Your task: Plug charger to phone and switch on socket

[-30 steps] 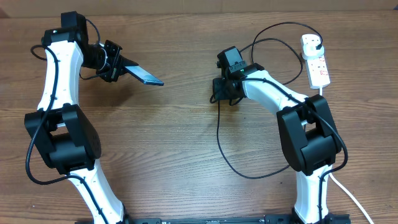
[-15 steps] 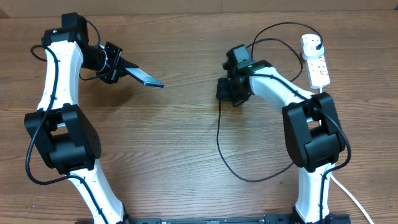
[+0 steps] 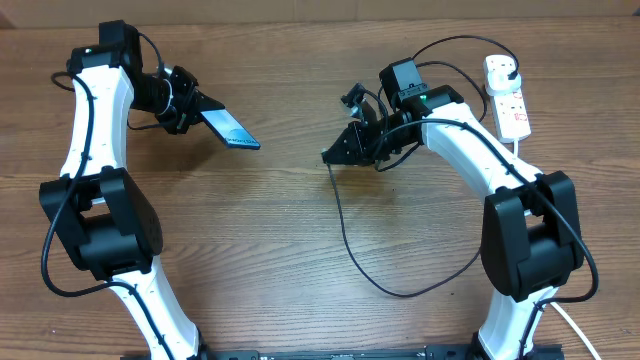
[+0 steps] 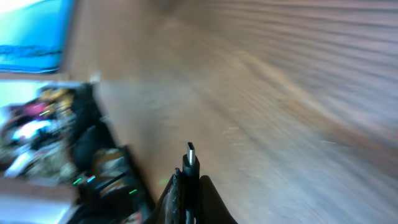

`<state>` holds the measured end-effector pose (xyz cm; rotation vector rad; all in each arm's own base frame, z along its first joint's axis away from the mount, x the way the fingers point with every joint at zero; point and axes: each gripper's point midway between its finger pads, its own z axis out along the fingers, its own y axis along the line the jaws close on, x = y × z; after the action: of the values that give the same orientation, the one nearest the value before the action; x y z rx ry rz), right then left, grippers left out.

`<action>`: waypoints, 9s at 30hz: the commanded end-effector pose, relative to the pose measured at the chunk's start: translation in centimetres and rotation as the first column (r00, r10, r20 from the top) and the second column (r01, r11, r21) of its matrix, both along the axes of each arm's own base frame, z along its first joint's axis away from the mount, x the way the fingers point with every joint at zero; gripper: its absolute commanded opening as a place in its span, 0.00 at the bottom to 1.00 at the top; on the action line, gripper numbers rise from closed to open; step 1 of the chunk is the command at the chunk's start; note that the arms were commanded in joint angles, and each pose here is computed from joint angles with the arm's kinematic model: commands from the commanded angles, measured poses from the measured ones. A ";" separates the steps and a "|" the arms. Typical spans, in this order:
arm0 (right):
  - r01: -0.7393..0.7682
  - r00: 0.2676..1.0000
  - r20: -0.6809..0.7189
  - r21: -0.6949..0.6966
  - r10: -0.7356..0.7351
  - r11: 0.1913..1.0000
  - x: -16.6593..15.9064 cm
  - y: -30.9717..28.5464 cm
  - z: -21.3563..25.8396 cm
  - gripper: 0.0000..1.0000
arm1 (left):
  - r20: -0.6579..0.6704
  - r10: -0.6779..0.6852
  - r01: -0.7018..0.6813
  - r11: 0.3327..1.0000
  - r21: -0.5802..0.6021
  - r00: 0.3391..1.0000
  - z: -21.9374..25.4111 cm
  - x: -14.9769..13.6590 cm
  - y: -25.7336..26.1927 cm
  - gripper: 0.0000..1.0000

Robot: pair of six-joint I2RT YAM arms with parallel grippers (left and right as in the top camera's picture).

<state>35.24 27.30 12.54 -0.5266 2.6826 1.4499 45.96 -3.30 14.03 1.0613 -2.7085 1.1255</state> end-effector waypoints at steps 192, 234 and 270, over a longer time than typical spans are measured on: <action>0.010 0.983 -0.169 0.456 0.075 0.890 0.6 9.8 13.3 0.04 | 0.463 -0.097 0.314 0.852 -0.419 0.881 10.4 3.6 -6.4 0.05; 0.013 0.976 -0.201 0.446 0.085 0.895 0.2 9.7 13.0 0.04 | 0.438 -0.081 0.282 0.864 -0.417 0.895 10.2 4.0 -6.2 0.05; 0.051 0.973 -0.225 0.421 0.050 0.906 0.8 9.9 11.9 0.04 | 0.474 -0.125 0.337 0.855 -0.394 0.872 10.2 3.6 -7.9 0.05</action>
<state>35.26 36.98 24.32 -0.3660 2.4004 2.1671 50.00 -10.24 23.09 0.5095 -2.5533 1.9628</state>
